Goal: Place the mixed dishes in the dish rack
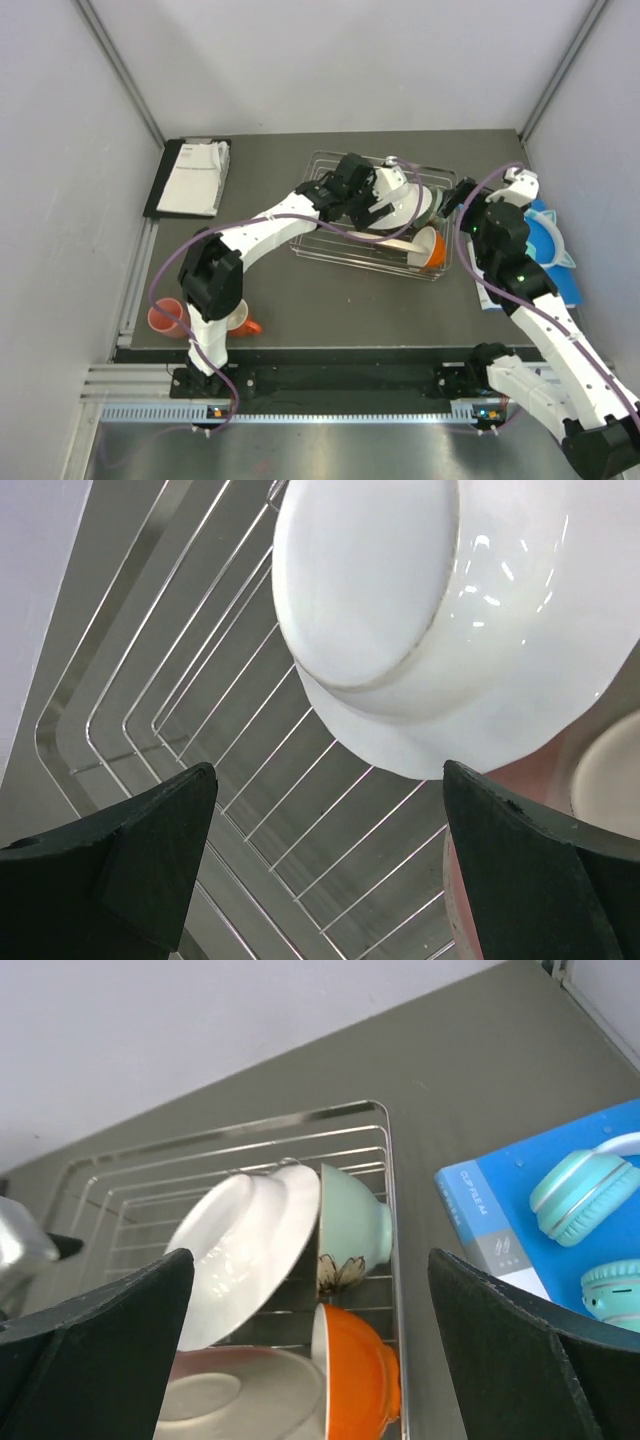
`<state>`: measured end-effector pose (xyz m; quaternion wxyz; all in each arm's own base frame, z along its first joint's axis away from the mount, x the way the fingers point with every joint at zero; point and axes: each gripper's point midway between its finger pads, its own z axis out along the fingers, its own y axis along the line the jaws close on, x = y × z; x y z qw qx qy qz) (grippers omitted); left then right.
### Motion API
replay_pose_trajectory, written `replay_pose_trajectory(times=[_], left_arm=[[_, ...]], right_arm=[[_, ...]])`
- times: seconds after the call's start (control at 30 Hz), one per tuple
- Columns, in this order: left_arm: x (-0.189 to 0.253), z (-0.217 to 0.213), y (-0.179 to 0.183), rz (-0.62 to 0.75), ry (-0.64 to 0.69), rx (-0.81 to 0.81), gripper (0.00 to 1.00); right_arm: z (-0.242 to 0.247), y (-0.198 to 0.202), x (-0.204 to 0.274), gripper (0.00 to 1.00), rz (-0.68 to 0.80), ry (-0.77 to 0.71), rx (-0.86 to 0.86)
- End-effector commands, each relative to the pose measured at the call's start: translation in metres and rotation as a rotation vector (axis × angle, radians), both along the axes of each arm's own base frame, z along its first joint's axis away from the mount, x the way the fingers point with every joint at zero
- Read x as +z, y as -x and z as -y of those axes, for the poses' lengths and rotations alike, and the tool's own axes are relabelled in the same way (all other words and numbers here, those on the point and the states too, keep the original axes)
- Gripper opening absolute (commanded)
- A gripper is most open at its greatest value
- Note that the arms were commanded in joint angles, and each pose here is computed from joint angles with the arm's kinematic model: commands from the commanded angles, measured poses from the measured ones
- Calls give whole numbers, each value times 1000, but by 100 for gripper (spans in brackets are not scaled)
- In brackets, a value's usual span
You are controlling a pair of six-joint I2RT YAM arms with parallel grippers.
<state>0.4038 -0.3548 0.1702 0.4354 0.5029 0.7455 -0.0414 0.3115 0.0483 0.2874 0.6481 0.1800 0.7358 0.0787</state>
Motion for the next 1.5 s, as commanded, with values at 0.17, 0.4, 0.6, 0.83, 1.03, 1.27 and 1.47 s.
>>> replay_pose_trajectory(times=[0.17, 0.4, 0.6, 0.83, 1.03, 1.27, 1.47], left_arm=[[37, 25, 27, -50, 98, -101, 99], [64, 26, 34, -37, 132, -118, 99], [92, 14, 24, 24, 150, -71, 99], [73, -1, 29, -9, 127, -49, 99], [66, -10, 25, 3, 103, -37, 99], [70, -16, 16, 25, 102, -4, 99], [73, -15, 14, 31, 105, 2, 99]], right_arm=[[-4, -9, 10, 100, 16, 43, 33], [-4, -15, 9, 100, -2, 61, 26], [-1, -36, -1, 100, -159, 201, 9], [-59, -38, -40, 100, -290, -23, 226], [-95, -26, -91, 100, -424, -212, 339], [-102, -33, -112, 100, -474, -257, 327], [-107, -50, -122, 99, -457, -301, 309]])
